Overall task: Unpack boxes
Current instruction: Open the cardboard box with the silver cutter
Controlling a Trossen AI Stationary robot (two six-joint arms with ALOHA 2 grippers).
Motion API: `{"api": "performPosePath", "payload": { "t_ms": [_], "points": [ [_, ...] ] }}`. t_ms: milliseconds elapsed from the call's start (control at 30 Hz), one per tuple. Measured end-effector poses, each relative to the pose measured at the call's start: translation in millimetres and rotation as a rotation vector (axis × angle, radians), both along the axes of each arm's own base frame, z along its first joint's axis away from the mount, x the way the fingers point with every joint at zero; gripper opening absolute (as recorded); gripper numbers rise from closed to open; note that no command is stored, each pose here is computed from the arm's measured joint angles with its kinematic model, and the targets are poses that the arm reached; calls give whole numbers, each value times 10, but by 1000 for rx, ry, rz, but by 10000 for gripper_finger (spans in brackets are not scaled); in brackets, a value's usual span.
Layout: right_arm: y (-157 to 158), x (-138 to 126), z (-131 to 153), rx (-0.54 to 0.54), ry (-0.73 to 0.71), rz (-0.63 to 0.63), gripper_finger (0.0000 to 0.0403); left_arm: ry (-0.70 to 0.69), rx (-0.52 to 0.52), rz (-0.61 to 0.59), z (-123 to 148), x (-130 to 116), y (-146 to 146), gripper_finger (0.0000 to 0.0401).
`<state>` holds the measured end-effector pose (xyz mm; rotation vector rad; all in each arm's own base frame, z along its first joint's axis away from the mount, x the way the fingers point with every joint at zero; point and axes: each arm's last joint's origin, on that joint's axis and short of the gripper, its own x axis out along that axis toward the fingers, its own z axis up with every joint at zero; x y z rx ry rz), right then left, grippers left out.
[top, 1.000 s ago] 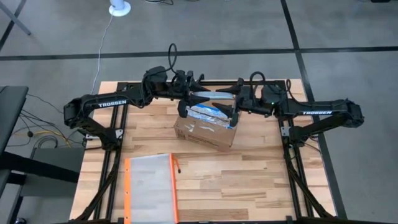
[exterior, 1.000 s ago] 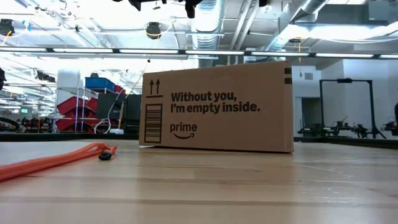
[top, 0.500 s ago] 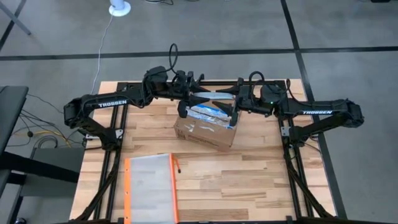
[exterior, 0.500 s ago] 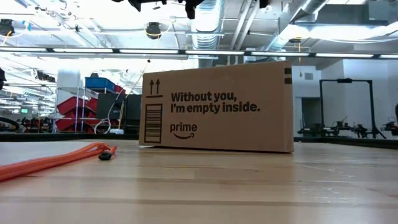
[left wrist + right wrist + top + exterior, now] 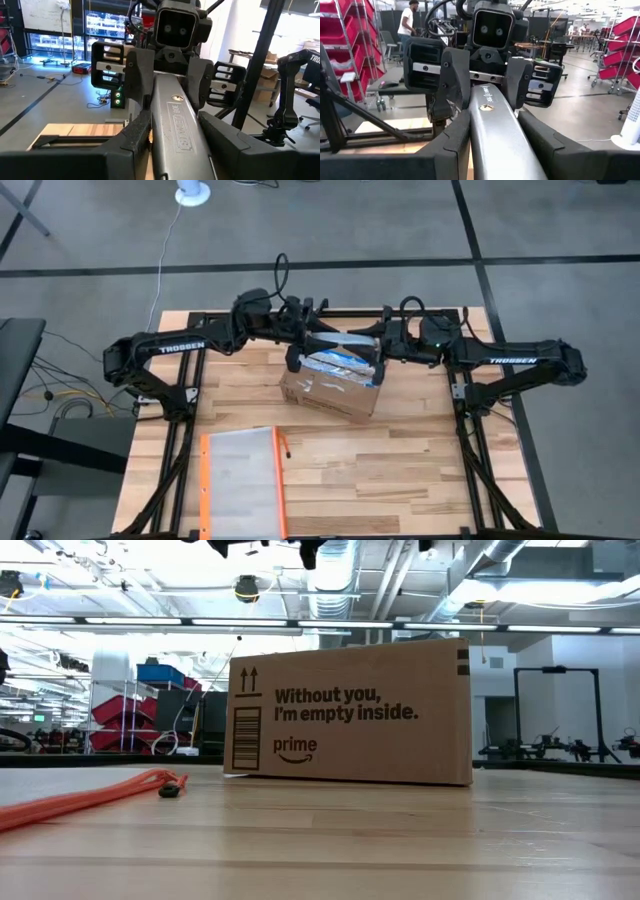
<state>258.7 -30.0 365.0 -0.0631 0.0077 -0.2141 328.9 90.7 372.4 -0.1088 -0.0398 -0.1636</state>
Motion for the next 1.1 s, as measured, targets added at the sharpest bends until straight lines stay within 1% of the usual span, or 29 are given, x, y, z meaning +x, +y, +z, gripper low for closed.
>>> {"api": "performPosePath", "payload": {
  "t_ms": [67, 133, 233, 333, 433, 567, 700, 867, 1033, 1100],
  "points": [
    [-28, -46, -15, -12, 41, -12, 113, 13, -7, 3, -15, 3, 3, 198],
    [-46, -125, -34, -10, 97, -37, 113, 50, -19, -2, -50, 2, 2, 229],
    [-81, -302, -36, -4, 174, -112, 113, 145, -50, -6, -129, -11, -11, 249],
    [-60, -523, -71, 25, 284, -186, 113, 263, -54, 12, -246, -12, -67, 251],
    [-2, -755, -123, 59, 393, -231, 113, 357, -29, 39, -339, -8, -164, 250],
    [118, -1038, -247, 124, 463, -284, 113, 440, -4, 58, -414, -1, -314, 250],
    [231, -1250, -451, 187, 472, -304, 113, 438, 4, 65, -410, 23, -432, 250],
    [323, -1384, -730, 239, 493, -322, 113, 443, -16, 103, -410, 35, -490, 251],
    [356, -1456, -743, 234, 497, -316, 113, 450, -60, 134, -412, 35, -487, 251],
    [363, -1496, -779, 242, 536, -323, 113, 451, -73, 134, -411, 36, -493, 251]
  ]
}}
